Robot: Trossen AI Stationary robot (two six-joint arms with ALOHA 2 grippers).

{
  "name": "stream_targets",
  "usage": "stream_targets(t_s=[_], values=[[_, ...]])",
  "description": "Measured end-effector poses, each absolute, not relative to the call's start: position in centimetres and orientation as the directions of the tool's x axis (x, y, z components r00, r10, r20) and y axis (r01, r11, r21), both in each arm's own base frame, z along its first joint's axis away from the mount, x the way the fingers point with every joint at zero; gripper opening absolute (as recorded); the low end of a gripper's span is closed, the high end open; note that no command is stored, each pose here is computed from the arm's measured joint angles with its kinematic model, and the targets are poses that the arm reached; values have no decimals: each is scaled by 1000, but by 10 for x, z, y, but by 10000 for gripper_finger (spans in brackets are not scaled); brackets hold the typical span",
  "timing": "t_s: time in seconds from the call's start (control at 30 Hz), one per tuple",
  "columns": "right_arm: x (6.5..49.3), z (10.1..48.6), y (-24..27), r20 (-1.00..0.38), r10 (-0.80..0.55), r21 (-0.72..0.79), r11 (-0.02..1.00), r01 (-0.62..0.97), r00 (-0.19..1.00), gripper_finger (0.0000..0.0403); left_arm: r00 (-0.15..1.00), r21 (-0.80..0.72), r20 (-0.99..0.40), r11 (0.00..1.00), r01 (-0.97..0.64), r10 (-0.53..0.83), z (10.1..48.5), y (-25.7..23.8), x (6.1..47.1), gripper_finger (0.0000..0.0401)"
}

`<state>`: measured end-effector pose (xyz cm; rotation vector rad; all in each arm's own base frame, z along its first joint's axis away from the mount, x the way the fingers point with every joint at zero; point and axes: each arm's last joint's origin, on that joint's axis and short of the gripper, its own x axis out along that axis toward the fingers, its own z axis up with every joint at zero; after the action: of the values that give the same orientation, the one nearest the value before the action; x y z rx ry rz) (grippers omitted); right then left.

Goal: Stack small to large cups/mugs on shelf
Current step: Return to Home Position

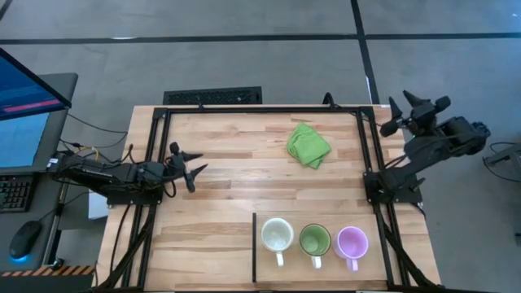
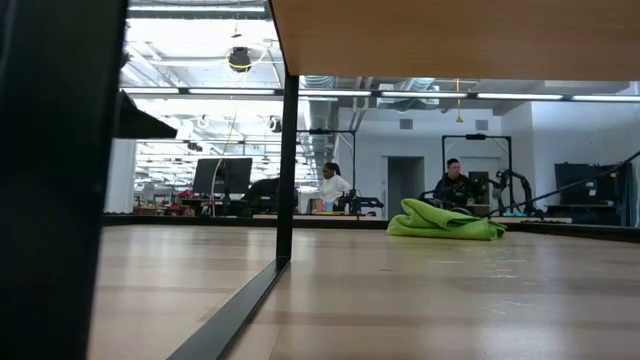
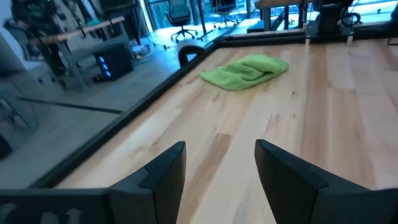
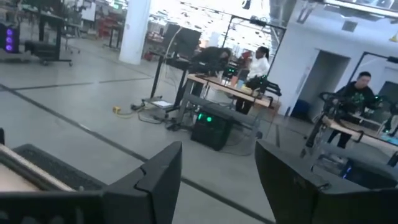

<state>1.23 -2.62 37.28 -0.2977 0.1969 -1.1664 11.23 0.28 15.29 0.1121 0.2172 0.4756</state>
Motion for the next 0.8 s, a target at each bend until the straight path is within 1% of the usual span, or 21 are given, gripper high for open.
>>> stream_targets(t_s=[0.2, 0.3, 0.5, 0.63, 0.73, 0.8], values=[[16, 348, -25, 1, -922, -305, 369, 878, 387, 225, 868, 167, -136, 875, -455, 477, 158, 3, 113, 185], [17, 340, -24, 1, -922, -285, 371, 884, 388, 225, 869, 166, -135, 875, -455, 477, 158, 3, 113, 185], [20, 326, -23, 1, -922, -302, 369, 879, 387, 225, 868, 147, -135, 876, -458, 477, 158, 3, 113, 185], [19, 320, -23, 0, -921, -279, 373, 885, 389, 225, 869, 157, -135, 876, -456, 477, 158, 3, 113, 185], [19, 318, -23, 0, -910, -282, 397, 873, 414, 225, 869, 162, -135, 876, -455, 477, 158, 3, 113, 185], [20, 317, -22, 0, -892, -285, 433, 855, 452, 225, 871, 161, -136, 878, -451, 473, 158, 3, 113, 185]])
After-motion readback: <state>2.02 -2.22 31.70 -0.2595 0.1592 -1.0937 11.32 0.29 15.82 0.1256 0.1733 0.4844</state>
